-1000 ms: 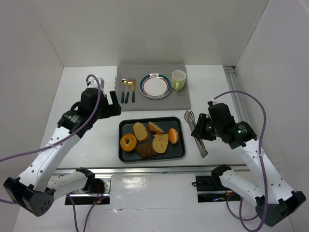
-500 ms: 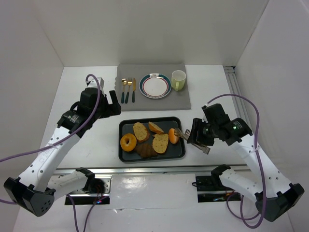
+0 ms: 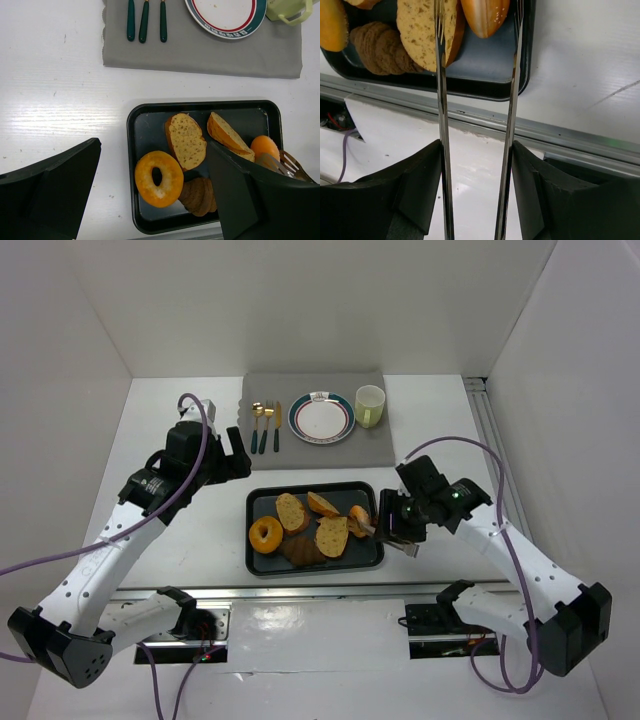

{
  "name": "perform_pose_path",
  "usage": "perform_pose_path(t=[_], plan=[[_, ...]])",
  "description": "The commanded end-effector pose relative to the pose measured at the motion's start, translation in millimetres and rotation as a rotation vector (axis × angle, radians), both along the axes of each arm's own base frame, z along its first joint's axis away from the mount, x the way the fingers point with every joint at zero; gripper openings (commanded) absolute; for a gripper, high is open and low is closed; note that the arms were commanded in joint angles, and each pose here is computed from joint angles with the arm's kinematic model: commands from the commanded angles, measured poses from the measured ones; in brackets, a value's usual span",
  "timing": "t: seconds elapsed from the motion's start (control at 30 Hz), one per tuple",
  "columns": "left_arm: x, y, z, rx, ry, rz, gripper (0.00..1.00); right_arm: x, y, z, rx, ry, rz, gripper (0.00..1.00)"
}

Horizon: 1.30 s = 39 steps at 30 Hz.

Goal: Place the bread

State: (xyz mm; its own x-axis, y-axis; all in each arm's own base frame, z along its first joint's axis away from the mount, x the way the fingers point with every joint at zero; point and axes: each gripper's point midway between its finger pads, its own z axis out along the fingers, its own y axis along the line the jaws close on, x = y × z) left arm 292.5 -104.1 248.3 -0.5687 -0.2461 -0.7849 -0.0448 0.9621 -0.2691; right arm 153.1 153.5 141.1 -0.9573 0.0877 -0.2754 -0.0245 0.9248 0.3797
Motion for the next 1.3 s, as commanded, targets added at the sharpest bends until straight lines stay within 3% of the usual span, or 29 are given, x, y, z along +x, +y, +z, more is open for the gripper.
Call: perform_pose_path(t=[0.0,0.1,0.2,0.37,0.5,0.7,0.9,1.03,1.17,1.27], plan=[[4,0,17,-0.018,-0.064,-0.007,1.00,18,9,-2,0.012,-0.058,0.007,0.62],[3,0,13,-0.006,-0.057,-0.012,1.00,22,8,-5,-0.013,-0.074,0.011,0.55],[3,0,13,-0.006,-0.057,-0.012,1.00,29,1,13,-0.026,-0.136,-0.029,0.41],[5,0,14,-0.010,-0.065,-0.012,1.00,40,1,50,-0.017,-0.207,-0.050,0.29],[6,2,14,-0.010,-0.065,-0.003,1.00,63,12,73,-0.002,-0.279,-0.030,0.29],[-2,4,-1,0.002,0.019,-0.008,1.00,144,67,110,0.102,-0.484,0.046,0.29],[-27,2,-32,0.002,0.160,-0.038,0.95,241,111,98,0.028,-0.596,0.049,0.31],[-47,-1,-58,0.007,0.255,-0.080,0.91,297,124,67,-0.014,-0.579,0.021,0.31],[-64,-3,-83,0.029,0.334,-0.099,0.90,326,121,37,-0.040,-0.546,-0.004,0.34],[-73,-9,-92,0.007,0.366,-0.128,0.91,333,121,25,-0.041,-0.531,-0.004,0.45]])
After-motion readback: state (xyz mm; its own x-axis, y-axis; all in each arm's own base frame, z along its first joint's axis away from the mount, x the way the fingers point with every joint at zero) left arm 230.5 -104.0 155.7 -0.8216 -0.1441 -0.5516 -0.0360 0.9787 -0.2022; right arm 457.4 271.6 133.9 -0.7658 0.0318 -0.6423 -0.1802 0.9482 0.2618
